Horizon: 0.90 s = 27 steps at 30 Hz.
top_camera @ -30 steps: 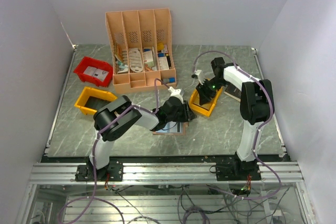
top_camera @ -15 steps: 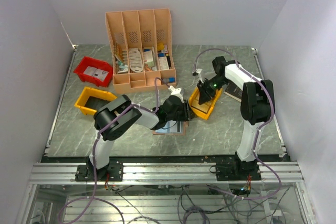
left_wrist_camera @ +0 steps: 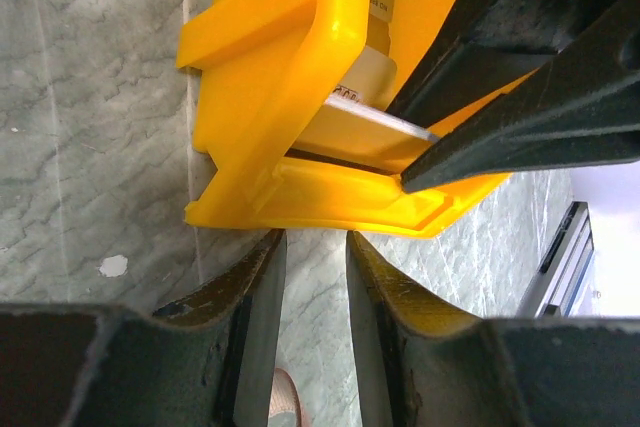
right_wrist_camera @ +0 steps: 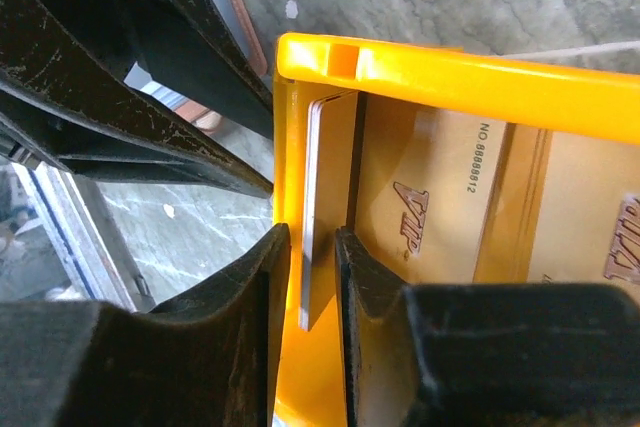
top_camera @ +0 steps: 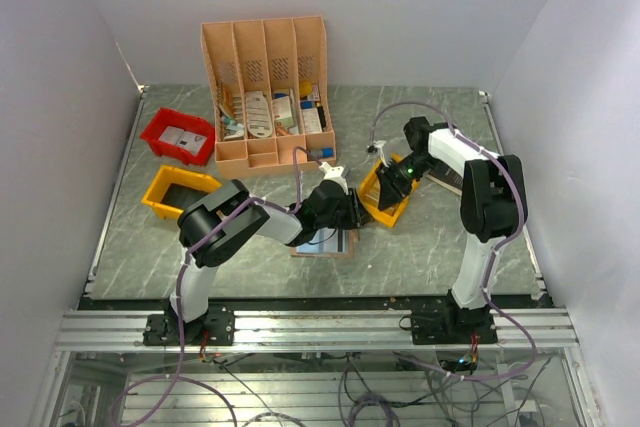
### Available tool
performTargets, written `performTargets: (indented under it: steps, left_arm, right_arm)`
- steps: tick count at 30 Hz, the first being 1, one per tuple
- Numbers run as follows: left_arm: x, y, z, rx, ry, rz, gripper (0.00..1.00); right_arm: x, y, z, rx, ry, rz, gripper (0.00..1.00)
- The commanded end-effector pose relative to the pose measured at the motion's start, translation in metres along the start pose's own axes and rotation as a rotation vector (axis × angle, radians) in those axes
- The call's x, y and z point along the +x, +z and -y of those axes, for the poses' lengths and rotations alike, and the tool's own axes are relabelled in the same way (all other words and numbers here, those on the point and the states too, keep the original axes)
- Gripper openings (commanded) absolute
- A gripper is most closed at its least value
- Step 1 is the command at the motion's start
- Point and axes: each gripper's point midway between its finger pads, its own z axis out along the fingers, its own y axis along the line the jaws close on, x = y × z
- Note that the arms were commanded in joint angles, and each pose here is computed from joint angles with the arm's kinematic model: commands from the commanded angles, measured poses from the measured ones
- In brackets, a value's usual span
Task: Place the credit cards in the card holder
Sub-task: Pick up the credit card from the storage box.
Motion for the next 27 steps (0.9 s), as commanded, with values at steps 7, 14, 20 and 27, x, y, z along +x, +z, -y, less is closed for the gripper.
performTargets:
  steps: [7, 14, 20, 27]
  left_arm:
    - [-0.009, 0.004, 0.005, 0.027, 0.014, 0.019, 0.41]
    - [-0.008, 0.005, 0.007, 0.034, 0.018, 0.015, 0.42]
    - [-0.008, 0.006, 0.007, 0.037, 0.020, 0.013, 0.42]
    - [-0.008, 0.007, 0.009, 0.046, 0.022, 0.009, 0.42]
  right_arm:
    - [-0.019, -0.010, 0.018, 0.113, -0.017, 0.047, 0.23]
    - [-0.016, 0.001, 0.019, 0.066, -0.005, 0.029, 0.09]
    - [-0.015, 0.010, 0.014, 0.056, -0.020, 0.013, 0.12]
    - [-0.004, 0.027, 0.019, 0.066, -0.015, -0.035, 0.16]
